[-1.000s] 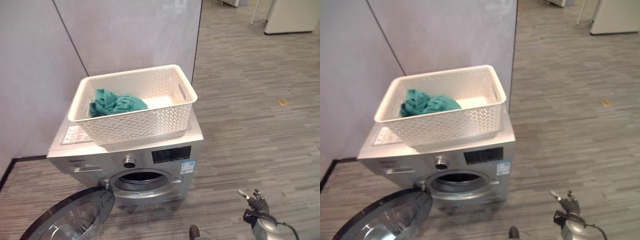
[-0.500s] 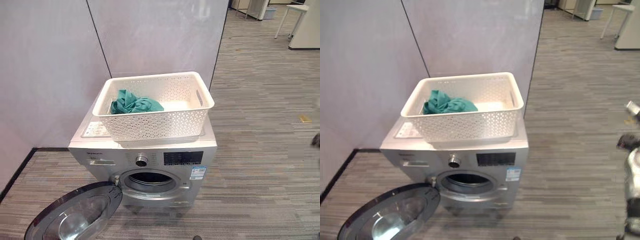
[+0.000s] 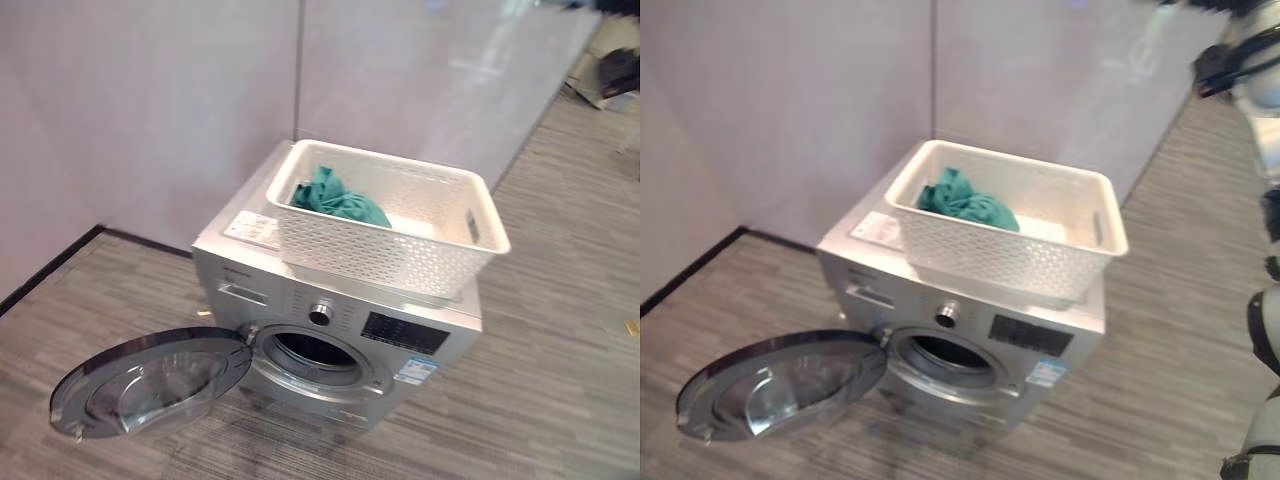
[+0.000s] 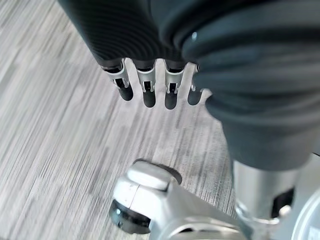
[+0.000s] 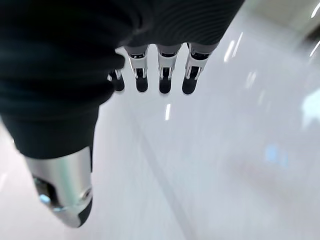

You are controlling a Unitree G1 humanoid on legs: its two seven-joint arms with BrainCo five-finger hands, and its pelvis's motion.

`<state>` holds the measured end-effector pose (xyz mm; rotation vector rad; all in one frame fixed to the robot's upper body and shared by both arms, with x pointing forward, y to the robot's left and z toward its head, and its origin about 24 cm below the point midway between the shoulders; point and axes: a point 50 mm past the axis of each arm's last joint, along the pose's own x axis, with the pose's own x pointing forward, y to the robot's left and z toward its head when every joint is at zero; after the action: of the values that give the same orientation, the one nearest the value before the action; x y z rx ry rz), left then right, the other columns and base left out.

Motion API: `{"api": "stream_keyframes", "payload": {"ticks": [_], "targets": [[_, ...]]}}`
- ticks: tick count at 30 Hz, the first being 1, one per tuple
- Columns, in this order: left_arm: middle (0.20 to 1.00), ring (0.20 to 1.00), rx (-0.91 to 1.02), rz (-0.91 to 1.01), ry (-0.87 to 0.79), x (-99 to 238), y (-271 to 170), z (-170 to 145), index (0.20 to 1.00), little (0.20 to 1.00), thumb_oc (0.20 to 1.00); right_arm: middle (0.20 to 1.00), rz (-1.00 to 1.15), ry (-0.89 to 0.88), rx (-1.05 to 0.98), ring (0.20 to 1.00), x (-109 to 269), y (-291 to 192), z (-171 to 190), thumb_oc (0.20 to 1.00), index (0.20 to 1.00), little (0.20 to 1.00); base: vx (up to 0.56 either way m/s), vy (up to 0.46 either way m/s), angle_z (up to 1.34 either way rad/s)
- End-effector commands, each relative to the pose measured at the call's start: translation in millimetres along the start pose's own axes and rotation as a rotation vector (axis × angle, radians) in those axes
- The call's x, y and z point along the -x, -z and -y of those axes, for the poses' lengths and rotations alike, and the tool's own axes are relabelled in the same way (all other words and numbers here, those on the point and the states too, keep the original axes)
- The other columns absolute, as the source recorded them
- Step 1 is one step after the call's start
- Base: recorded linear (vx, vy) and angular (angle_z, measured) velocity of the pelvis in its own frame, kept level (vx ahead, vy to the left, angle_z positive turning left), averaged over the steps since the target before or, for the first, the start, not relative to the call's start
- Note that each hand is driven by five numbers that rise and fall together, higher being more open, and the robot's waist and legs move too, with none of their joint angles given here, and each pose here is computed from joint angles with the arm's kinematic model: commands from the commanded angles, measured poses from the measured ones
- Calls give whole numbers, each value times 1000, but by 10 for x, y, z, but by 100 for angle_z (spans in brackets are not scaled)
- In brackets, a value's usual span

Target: Grab the laundry basket,head to the washer,open it,put in the laundry and shut it.

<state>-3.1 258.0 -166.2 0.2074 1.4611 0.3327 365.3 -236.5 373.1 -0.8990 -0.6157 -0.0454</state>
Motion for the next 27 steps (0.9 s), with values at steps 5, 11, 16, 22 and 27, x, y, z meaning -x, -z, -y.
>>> {"api": "stream_keyframes", "payload": {"ticks": [5, 11, 16, 22, 27], "targets": [[1000, 1000, 31, -18, -25, -15, -57, -225, 1000, 1000, 1000, 1000, -116, -266, 312, 1000, -9, 53, -9, 1000, 1000, 1000, 13, 7, 36], [1000, 1000, 17, -8, 29, -17, -88, -162, 1000, 1000, 1000, 1000, -149, -489, 367, 1000, 24, 121, -394, 1000, 1000, 1000, 5, 8, 9], [1000, 1000, -3, 20, 45, -20, -147, -135, 1000, 1000, 1000, 1000, -87, -576, 419, 1000, 49, 69, -674, 1000, 1000, 1000, -9, 0, 0], [1000, 1000, -22, 108, 17, -24, -358, -209, 1000, 1000, 1000, 1000, -47, -662, 530, 1000, 55, 77, -1076, 1000, 1000, 1000, -73, -24, -1], [1000, 1000, 0, 171, 14, -18, -521, -223, 1000, 1000, 1000, 1000, -47, -806, 677, 1000, 140, 160, -1376, 1000, 1000, 1000, -81, -32, 8]]}}
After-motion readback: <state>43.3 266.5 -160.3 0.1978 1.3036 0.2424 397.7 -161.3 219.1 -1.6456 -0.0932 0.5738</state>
